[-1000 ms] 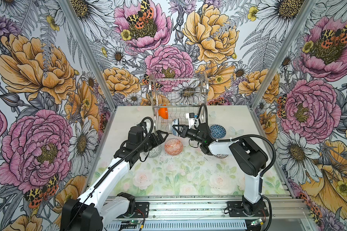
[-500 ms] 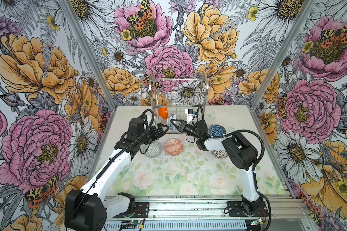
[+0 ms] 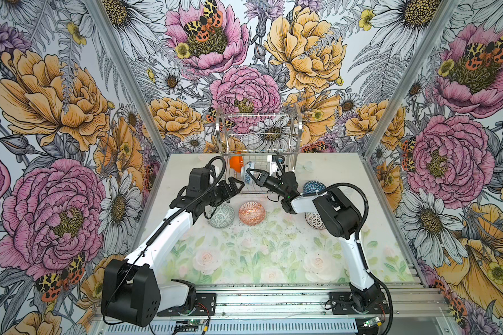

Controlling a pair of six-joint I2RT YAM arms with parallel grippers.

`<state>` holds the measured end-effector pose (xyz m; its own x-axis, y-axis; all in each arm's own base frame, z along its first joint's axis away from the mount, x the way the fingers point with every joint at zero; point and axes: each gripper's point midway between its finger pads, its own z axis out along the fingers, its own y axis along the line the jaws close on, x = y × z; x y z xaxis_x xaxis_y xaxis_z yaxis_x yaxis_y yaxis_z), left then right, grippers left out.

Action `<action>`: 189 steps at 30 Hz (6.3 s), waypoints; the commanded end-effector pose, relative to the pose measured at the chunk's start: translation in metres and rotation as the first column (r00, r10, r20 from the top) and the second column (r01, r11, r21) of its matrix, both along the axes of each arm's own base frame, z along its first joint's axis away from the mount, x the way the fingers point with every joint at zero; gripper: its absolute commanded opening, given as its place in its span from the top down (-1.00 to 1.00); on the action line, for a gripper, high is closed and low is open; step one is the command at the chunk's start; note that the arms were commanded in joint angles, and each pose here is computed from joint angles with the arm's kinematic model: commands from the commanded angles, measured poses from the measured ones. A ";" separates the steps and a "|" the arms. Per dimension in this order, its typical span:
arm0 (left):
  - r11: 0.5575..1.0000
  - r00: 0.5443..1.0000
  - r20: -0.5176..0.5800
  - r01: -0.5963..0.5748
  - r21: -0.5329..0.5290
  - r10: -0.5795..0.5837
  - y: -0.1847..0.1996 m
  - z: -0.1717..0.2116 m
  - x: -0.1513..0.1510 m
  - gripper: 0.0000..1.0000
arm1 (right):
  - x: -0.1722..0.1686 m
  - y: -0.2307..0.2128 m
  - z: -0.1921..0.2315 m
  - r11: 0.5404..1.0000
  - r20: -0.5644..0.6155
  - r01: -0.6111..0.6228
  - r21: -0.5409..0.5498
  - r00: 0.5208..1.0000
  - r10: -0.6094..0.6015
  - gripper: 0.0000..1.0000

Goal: Load the bowls into the dish rack
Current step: 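Carry the floral bowl into the rack beside the orange bowl with the right gripper, then lower the floral bowl upright into the rack slot with the right gripper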

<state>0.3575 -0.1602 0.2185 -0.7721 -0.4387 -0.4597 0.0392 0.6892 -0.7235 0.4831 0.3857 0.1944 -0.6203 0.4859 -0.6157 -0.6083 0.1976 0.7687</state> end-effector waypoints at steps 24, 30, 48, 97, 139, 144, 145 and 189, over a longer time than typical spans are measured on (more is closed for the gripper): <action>1.000 1.000 0.000 -0.001 -0.020 0.001 0.011 -0.004 0.002 -0.97 | 0.060 -0.002 0.019 1.000 0.111 0.003 -0.029 0.994 0.001 1.00; 1.000 1.000 -0.001 -0.006 -0.023 0.006 0.013 -0.004 0.003 -0.97 | 0.065 0.004 0.018 0.997 0.126 -0.030 -0.074 0.991 0.039 1.00; 0.999 1.000 -0.022 -0.022 -0.034 0.021 0.018 -0.009 0.008 -0.97 | 0.083 -0.002 0.005 0.994 0.128 -0.061 -0.090 0.989 0.072 1.00; 0.998 0.999 -0.032 -0.029 -0.048 0.027 0.021 -0.011 0.008 -0.97 | 0.115 -0.004 -0.066 0.986 -0.020 0.050 -0.161 0.998 -0.054 0.75; 0.998 0.999 -0.034 -0.026 -0.050 0.025 0.020 -0.012 0.008 -0.97 | 0.113 -0.001 -0.069 0.985 -0.032 0.032 -0.172 0.999 -0.038 0.54; 0.998 1.000 -0.023 -0.012 -0.060 0.010 0.017 -0.008 0.008 -0.97 | 0.112 0.000 -0.069 0.985 -0.033 0.030 -0.171 0.999 -0.037 0.51; 0.998 1.000 -0.014 -0.004 -0.060 0.004 0.015 -0.006 0.008 -0.97 | 0.112 -0.001 -0.070 0.985 -0.034 0.031 -0.171 0.999 -0.037 0.50; 0.998 0.999 0.032 0.027 -0.061 -0.025 0.006 0.002 0.003 -0.97 | 0.101 -0.007 -0.055 0.989 -0.001 0.042 -0.139 0.999 -0.042 0.23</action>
<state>0.3639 -0.1503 0.2121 -0.7752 -0.4605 -0.4324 0.0349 0.6523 -0.7572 0.5869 0.3799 0.1316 -0.6158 0.4148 -0.6699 -0.5814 0.3345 0.7416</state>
